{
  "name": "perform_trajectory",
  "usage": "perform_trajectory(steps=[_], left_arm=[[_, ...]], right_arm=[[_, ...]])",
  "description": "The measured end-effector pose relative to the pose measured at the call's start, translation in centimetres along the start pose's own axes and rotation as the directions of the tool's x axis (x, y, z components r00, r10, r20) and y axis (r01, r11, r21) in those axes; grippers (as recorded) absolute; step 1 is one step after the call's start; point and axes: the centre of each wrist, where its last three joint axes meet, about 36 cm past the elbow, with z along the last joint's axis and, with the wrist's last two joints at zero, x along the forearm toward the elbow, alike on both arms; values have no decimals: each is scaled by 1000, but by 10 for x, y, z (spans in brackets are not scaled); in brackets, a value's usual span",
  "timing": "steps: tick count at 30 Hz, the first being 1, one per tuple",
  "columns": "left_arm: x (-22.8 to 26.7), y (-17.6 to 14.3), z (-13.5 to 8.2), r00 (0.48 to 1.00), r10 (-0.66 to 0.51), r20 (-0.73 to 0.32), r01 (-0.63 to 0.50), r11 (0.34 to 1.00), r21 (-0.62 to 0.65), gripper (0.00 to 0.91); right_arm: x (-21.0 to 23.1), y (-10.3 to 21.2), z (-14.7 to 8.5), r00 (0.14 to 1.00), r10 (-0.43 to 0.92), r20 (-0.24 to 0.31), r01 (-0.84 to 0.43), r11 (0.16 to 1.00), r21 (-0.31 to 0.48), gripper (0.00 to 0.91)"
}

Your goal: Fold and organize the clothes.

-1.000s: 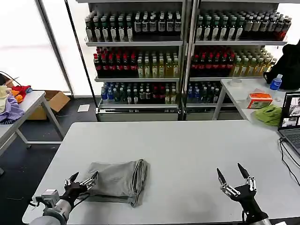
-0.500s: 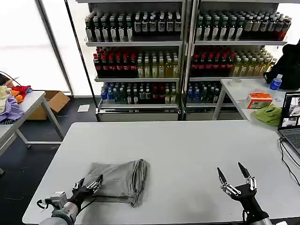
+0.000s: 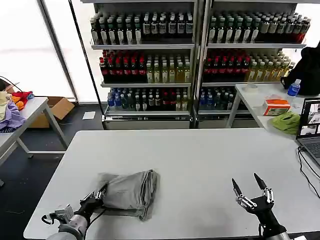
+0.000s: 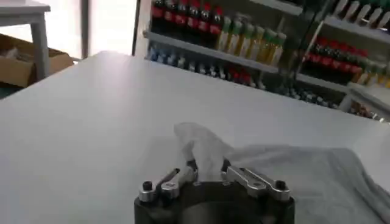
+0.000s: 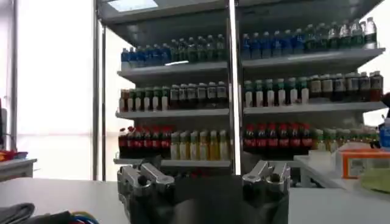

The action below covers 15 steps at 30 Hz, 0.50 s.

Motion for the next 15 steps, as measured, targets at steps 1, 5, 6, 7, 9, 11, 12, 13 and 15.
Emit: perform_trajectory(steps=[1,5,6,7,9,11,12,13,15], left_arm=[[2,3,-3,1000,-5,8,5,1000,4,30],[12,26,-19,998,-50,40,49,999,20,30],[15,33,-23,997,-66,47,64,998,23,30],[18,41,-28,995,-79,55,78,997,24,20],[26,59,-40,992,-109,67,108,994,24,30],[34,78,-53,987,-140,77,139,990,18,30],[37,86,-60,985,-153,84,153,988,14,30],[42,95,-69,981,-168,94,168,986,9,30],[49,110,-88,975,-190,116,192,981,-4,30]], right_arm=[[-1,0,0,1000,0,2,0,1000,-2,907],[-5,-1,0,1000,-3,7,3,1000,-8,907],[-6,-1,0,1000,-4,9,4,1000,-8,907],[-7,-1,0,1000,-5,9,5,1000,-8,907],[-8,-2,1,1000,-6,11,6,1000,-9,907],[-10,-2,0,1000,-7,15,7,1000,-10,907],[-11,-2,-1,1000,-8,18,8,1000,-11,907],[-12,-3,-1,1000,-9,19,10,1000,-11,907],[-13,-3,-1,1000,-10,22,10,1000,-11,907]])
